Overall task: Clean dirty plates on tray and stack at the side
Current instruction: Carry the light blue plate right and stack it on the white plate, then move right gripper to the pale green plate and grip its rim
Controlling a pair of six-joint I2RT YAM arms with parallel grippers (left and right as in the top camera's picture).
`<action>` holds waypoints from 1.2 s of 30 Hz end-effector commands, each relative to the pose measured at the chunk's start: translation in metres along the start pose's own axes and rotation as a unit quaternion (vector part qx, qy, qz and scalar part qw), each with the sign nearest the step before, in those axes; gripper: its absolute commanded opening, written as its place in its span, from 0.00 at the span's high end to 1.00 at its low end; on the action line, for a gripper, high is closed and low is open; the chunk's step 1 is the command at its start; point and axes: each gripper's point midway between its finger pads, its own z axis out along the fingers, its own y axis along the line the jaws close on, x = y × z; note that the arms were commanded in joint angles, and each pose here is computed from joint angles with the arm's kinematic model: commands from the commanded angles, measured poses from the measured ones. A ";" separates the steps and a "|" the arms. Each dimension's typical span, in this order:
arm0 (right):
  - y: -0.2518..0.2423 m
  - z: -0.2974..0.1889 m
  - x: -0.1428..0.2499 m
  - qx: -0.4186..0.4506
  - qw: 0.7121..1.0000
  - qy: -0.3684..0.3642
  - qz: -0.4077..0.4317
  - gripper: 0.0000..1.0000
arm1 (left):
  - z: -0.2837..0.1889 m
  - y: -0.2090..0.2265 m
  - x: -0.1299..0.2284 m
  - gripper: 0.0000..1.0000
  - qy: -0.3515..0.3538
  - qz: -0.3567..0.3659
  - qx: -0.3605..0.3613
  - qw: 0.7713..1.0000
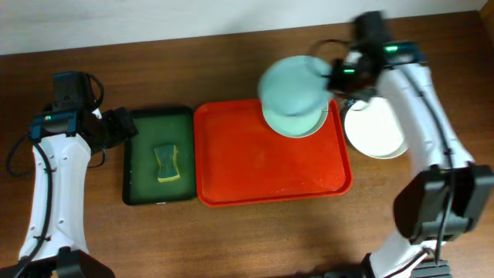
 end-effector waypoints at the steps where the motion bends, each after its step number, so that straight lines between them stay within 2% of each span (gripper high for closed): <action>1: -0.090 -0.025 -0.009 0.035 0.996 0.021 0.076 0.96 | -0.004 -0.001 -0.003 0.01 -0.006 -0.007 0.005 1.000; 5: -0.182 -0.047 -0.005 0.100 0.981 0.027 0.165 0.96 | -0.004 -0.001 -0.003 0.01 -0.006 -0.007 0.005 1.000; 7: -0.212 -0.052 0.001 0.112 0.973 0.030 0.197 0.96 | -0.004 -0.001 -0.003 0.01 -0.006 -0.007 0.005 1.000; 8: -0.219 -0.054 0.002 0.113 0.977 0.032 0.180 0.87 | -0.004 -0.001 -0.003 0.01 -0.006 -0.007 0.005 1.000; 9: -0.221 -0.055 0.002 0.113 0.980 0.033 0.158 0.73 | -0.004 -0.001 -0.003 0.01 -0.006 -0.007 0.005 1.000; 10: -0.220 -0.054 0.002 0.111 0.984 0.036 0.137 0.64 | -0.004 -0.001 -0.003 0.01 -0.006 -0.007 0.005 1.000; 11: -0.216 -0.053 0.004 0.109 0.985 0.043 0.124 0.50 | -0.004 -0.001 -0.003 0.01 -0.006 -0.007 0.005 1.000; 13: -0.201 -0.049 0.007 0.091 0.988 0.053 0.110 0.40 | -0.004 -0.001 -0.003 0.01 -0.006 -0.007 0.005 1.000; 16: -0.148 -0.035 0.007 0.036 0.997 0.066 0.013 0.37 | -0.004 -0.001 -0.003 0.01 -0.006 -0.007 0.005 1.000; 21: -0.053 0.012 0.000 0.022 0.984 0.041 -0.170 0.37 | -0.004 -0.001 -0.003 0.01 -0.006 -0.007 0.005 1.000; 22: -0.046 0.022 0.000 0.032 0.981 0.041 -0.185 0.40 | -0.004 -0.001 -0.003 0.01 -0.006 -0.007 0.005 1.000; 26: -0.040 0.065 0.003 0.063 0.974 0.056 -0.210 0.44 | -0.004 -0.001 -0.003 0.01 -0.006 -0.007 0.005 1.000; 30: -0.046 0.116 0.001 0.066 0.973 0.071 -0.210 0.53 | -0.004 -0.001 -0.003 0.01 -0.006 -0.007 0.005 1.000; 36: -0.047 0.132 -0.008 0.067 0.976 0.054 -0.202 0.59 | -0.004 -0.001 -0.003 0.01 -0.006 -0.007 0.005 1.000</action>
